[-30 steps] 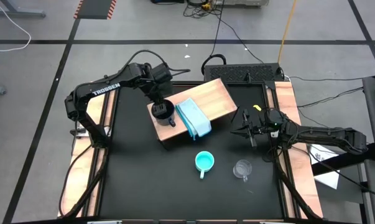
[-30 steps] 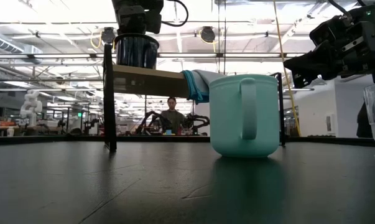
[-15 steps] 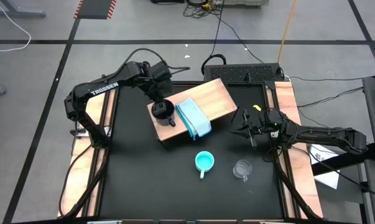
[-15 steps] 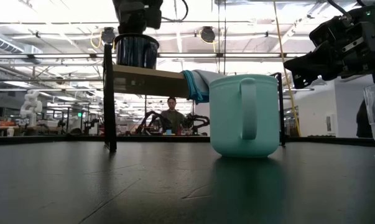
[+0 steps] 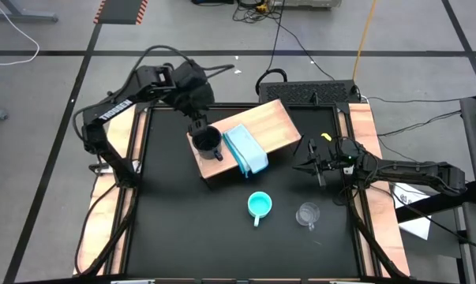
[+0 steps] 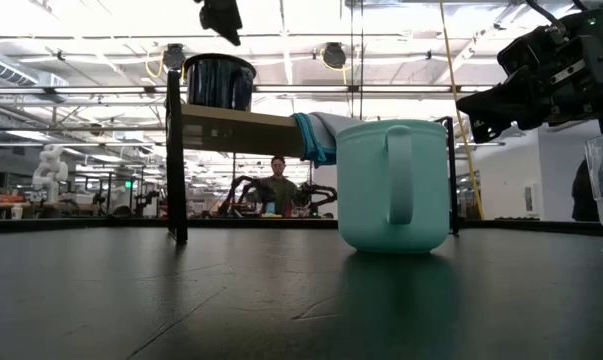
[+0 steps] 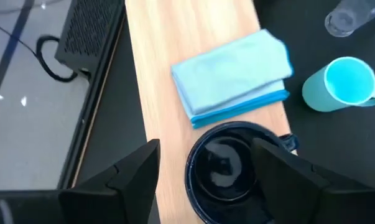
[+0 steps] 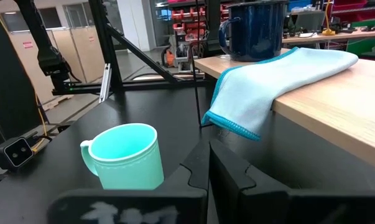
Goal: Stack small to large cups/mugs on shelf
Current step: Put the light blue mug over the folded light blue napkin on the shelf
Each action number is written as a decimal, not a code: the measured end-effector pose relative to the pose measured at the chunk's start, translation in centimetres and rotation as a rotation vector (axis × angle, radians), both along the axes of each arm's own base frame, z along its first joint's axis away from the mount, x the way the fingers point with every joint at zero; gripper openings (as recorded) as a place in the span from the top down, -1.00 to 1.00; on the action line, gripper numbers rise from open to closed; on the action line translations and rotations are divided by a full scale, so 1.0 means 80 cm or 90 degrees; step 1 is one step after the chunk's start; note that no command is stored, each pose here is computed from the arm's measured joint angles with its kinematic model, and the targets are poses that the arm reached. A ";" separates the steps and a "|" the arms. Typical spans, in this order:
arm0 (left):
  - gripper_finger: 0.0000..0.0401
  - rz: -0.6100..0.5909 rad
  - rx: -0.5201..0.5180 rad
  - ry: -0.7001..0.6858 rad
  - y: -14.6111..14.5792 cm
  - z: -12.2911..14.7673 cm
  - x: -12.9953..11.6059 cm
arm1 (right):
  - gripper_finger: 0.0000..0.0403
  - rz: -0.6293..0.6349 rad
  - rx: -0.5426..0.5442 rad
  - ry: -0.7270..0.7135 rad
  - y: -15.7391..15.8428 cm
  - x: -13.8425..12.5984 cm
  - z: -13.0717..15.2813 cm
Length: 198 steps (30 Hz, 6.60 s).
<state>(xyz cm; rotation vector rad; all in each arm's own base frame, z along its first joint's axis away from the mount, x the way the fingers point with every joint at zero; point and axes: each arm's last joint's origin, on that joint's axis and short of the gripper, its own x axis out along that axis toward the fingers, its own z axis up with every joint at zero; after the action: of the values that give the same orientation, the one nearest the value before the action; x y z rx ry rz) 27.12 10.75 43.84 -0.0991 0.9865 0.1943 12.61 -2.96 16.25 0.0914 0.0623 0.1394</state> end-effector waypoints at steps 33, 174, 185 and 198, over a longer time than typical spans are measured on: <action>0.99 -0.130 0.125 -0.093 -0.132 0.072 -0.110 | 1.00 0.000 0.001 0.002 0.000 0.000 0.000; 1.00 -0.372 0.092 -0.534 -0.157 -0.357 -0.196 | 1.00 0.172 0.031 -0.050 0.013 0.030 0.057; 1.00 -0.371 0.090 -0.535 -0.157 -0.357 -0.196 | 1.00 0.171 -0.014 -0.025 0.031 0.073 0.067; 1.00 -0.371 0.090 -0.534 -0.157 -0.357 -0.196 | 1.00 0.193 -0.050 -0.011 0.057 0.095 0.061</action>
<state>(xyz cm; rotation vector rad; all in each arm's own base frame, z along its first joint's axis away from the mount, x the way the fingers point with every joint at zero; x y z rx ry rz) 11.46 -1.77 15.29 0.2265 0.1354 -0.3017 20.24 1.62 21.17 0.0017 0.0636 0.4408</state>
